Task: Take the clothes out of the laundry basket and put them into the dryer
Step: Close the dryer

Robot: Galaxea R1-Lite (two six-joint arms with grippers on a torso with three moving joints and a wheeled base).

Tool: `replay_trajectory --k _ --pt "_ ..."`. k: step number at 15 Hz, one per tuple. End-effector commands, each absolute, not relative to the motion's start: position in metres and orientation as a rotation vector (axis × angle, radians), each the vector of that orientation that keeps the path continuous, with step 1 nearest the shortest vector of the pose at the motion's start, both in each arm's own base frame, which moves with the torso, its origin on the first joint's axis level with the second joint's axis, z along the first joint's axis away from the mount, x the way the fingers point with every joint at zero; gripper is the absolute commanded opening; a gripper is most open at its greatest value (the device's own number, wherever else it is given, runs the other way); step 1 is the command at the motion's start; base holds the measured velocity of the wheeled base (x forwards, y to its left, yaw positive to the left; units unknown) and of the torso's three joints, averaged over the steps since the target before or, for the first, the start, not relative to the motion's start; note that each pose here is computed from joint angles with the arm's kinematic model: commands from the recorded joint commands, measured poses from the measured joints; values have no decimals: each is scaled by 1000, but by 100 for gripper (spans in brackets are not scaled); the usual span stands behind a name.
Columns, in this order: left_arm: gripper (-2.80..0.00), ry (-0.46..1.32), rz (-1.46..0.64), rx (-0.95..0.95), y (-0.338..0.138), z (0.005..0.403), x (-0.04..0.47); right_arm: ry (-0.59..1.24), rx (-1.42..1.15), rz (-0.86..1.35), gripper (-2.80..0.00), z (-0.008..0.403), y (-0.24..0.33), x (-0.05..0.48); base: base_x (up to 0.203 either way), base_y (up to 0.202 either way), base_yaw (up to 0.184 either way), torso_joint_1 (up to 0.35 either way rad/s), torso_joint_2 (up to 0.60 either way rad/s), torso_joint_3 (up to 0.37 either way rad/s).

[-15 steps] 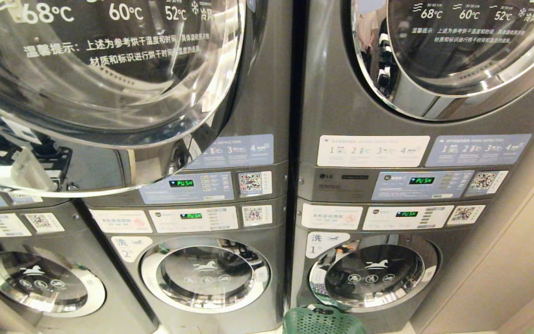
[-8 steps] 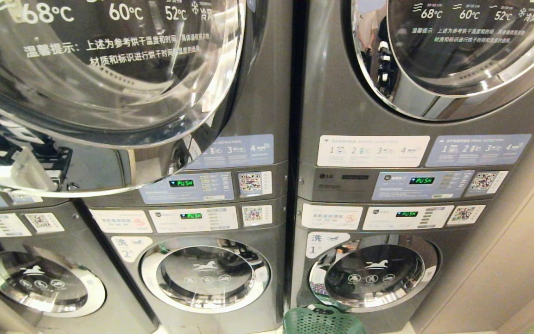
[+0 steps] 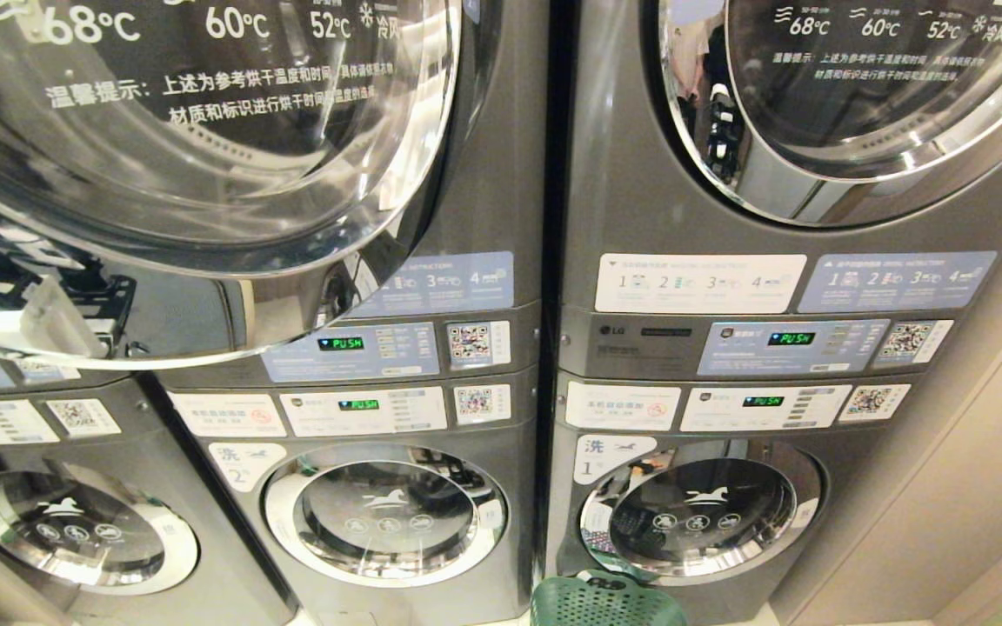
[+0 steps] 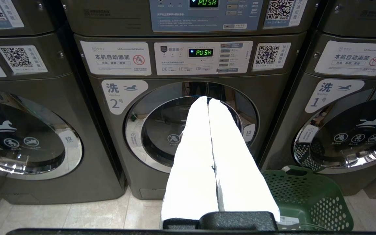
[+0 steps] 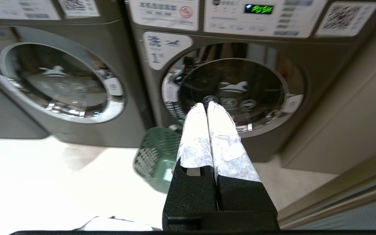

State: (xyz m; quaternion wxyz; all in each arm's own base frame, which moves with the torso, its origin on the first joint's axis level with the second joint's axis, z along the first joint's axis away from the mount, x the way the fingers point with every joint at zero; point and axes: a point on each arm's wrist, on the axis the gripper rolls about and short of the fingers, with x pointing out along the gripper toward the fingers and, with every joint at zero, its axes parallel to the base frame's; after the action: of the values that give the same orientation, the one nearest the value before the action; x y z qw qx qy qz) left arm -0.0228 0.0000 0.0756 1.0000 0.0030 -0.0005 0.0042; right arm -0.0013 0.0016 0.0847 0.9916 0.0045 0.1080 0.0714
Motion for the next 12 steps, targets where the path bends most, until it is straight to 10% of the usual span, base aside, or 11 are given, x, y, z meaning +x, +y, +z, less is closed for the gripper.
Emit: replay_trajectory --k 1,12 --pt "-280 -2 9 6 0 76 -23 256 33 187 -280 84 2 2 0 0 0 0 0 0" --pt "-280 -3 9 6 0 76 -23 211 49 81 -280 84 1 -2 0 0 0 0 0 0"
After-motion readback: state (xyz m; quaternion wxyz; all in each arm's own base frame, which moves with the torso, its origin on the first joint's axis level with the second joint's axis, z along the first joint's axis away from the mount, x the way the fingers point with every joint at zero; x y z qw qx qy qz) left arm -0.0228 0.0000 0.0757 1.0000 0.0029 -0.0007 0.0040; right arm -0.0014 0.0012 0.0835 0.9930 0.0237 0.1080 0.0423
